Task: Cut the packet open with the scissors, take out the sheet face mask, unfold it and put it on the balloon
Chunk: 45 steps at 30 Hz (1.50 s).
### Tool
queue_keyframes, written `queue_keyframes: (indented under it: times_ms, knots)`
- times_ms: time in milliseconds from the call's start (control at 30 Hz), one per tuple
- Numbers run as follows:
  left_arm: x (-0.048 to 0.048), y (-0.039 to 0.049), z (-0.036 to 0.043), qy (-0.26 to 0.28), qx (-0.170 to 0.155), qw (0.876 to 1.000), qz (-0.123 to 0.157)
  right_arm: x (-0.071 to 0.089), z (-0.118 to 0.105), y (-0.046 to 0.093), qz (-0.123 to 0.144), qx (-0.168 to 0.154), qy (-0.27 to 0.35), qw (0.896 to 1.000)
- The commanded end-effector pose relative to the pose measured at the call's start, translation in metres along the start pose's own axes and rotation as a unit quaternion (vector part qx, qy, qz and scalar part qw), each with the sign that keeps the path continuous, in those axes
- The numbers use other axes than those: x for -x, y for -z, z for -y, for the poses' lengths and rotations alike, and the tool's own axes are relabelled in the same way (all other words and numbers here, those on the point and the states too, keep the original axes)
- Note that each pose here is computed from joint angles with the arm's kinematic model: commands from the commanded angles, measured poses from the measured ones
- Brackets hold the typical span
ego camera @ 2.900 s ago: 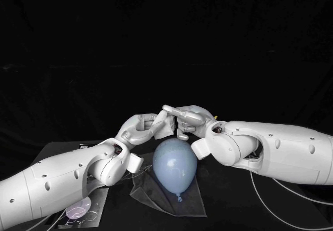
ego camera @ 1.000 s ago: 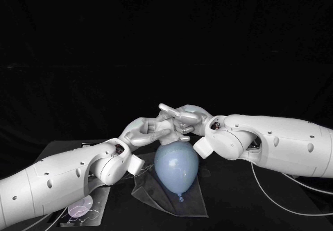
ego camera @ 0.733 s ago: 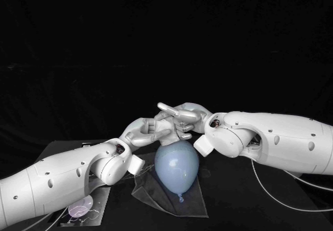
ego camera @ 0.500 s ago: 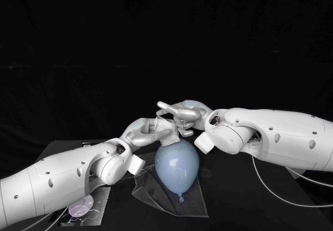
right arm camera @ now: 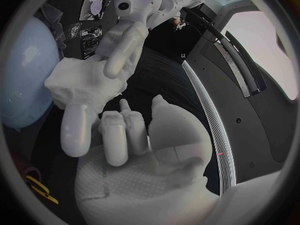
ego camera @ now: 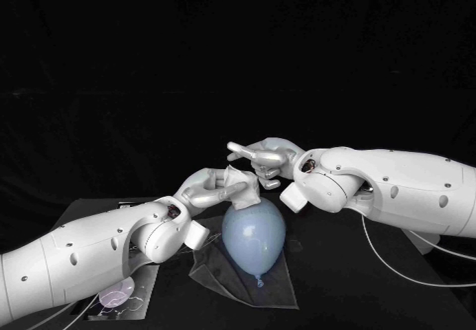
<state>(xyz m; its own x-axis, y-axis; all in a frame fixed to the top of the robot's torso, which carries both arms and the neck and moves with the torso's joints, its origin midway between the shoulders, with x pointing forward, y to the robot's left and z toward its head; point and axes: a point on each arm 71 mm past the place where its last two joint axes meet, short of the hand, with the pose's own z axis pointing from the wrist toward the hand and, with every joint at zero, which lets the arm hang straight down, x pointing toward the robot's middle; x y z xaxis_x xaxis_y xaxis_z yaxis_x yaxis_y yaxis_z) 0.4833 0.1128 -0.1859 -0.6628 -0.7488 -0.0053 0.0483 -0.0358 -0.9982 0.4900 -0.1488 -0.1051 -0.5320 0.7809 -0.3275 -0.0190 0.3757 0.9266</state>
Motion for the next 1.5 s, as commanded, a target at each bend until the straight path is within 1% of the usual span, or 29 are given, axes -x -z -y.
queue_keyframes:
  times_ms: [33, 67, 167, 233, 333, 467, 667, 933, 1233, 1500]
  knots:
    - [-0.0022, -0.0007, 0.0016, 0.033, -0.001, 0.999, -0.014, 0.008, -0.008, 0.003, 0.039, 0.06, 0.042, 0.997]
    - [-0.0018, -0.0006, 0.0016, 0.036, 0.0, 0.999, -0.013, 0.009, -0.01, 0.003, 0.047, 0.071, 0.045, 0.995]
    - [0.0004, -0.0001, 0.001, 0.052, 0.003, 0.999, -0.01, 0.02, -0.014, 0.009, 0.085, 0.121, 0.064, 0.987]
    - [0.0017, 0.0003, 0.0006, 0.059, 0.004, 0.998, -0.008, 0.025, -0.016, 0.012, 0.103, 0.142, 0.073, 0.982]
    - [0.0037, 0.0008, 0.0002, 0.07, 0.006, 0.997, -0.005, 0.032, -0.017, 0.018, 0.122, 0.166, 0.087, 0.975]
    - [0.0064, 0.0013, -0.0007, 0.092, 0.011, 0.996, -0.002, 0.04, -0.016, 0.026, 0.138, 0.186, 0.111, 0.966]
    - [0.009, 0.0024, -0.0013, 0.119, 0.017, 0.993, -0.005, 0.046, -0.012, 0.037, 0.148, 0.194, 0.136, 0.96]
    - [0.0109, 0.0037, -0.0009, 0.133, 0.018, 0.991, -0.01, 0.047, -0.005, 0.046, 0.151, 0.19, 0.144, 0.959]
    - [0.0132, 0.005, -0.0004, 0.146, 0.016, 0.989, -0.005, 0.044, 0.001, 0.05, 0.148, 0.183, 0.146, 0.961]
    - [0.0136, 0.0063, 0.0001, 0.151, 0.015, 0.988, -0.005, 0.042, 0.003, 0.05, 0.145, 0.176, 0.155, 0.961]
